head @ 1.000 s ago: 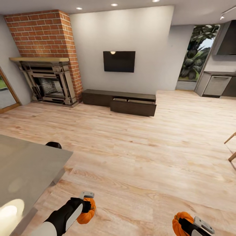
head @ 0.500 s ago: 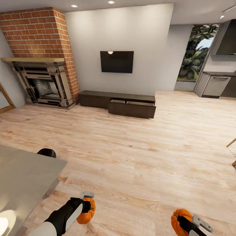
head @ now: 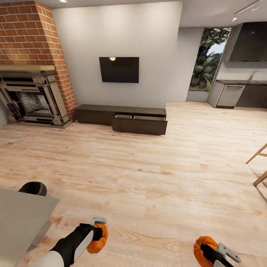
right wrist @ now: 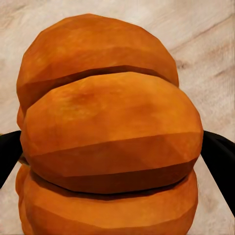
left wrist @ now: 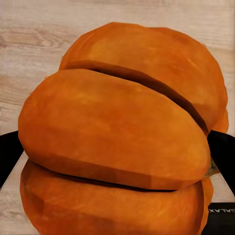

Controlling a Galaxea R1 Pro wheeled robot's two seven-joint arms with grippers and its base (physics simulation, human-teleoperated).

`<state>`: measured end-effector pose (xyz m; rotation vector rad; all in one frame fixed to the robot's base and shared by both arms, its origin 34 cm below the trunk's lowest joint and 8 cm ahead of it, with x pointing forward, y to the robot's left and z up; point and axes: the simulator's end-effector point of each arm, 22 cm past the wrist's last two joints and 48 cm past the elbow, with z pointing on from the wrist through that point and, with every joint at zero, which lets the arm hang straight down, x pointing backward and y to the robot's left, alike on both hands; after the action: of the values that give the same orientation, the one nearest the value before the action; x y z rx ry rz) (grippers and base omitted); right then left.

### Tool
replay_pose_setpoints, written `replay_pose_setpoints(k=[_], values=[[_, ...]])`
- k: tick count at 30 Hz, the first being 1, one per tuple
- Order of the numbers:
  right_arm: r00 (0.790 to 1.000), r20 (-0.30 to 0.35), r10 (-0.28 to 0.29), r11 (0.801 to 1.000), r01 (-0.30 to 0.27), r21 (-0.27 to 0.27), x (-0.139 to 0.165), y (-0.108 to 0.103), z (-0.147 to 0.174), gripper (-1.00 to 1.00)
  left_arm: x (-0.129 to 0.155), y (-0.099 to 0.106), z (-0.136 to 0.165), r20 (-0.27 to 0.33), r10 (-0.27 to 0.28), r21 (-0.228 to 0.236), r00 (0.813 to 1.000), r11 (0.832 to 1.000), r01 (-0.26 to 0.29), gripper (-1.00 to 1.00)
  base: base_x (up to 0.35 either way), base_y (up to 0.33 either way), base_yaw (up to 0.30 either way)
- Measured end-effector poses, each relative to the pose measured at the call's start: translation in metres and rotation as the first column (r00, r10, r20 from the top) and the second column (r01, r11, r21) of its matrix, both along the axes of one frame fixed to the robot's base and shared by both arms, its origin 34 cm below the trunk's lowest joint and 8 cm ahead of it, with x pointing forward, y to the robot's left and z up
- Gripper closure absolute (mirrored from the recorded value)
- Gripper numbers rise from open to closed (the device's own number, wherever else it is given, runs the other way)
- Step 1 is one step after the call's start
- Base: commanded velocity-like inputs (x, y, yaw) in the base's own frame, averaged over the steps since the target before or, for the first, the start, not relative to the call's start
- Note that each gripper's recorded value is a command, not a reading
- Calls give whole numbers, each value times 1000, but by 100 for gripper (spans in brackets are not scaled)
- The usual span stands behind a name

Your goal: Place each of the two pumpkins and all three candles from the living room inside a cabinet in the living room (use any cabinet), then make sure every cabinet is closed, and position the cauldron so it is next to a table in the living room.

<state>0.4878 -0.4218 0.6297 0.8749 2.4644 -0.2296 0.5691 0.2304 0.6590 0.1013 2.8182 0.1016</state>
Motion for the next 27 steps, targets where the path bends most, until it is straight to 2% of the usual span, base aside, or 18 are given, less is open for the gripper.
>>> replay_pose_setpoints(k=[10,17,27], values=[[1000,1,5,1000,-5,-3,0,0,0,100,0,-1,0,0,0,-1,1000,1000,0,100,333,0,-1],[1000,1,9,1000,-9,7,1,9,-2,100,0,0,0,0,0,0,1000,1000,0,100,333,0,-3],[1000,1,9,1000,-9,8,1,10,-2,100,0,0,0,1,0,0,1000,1000,0,100,333,0,-170]])
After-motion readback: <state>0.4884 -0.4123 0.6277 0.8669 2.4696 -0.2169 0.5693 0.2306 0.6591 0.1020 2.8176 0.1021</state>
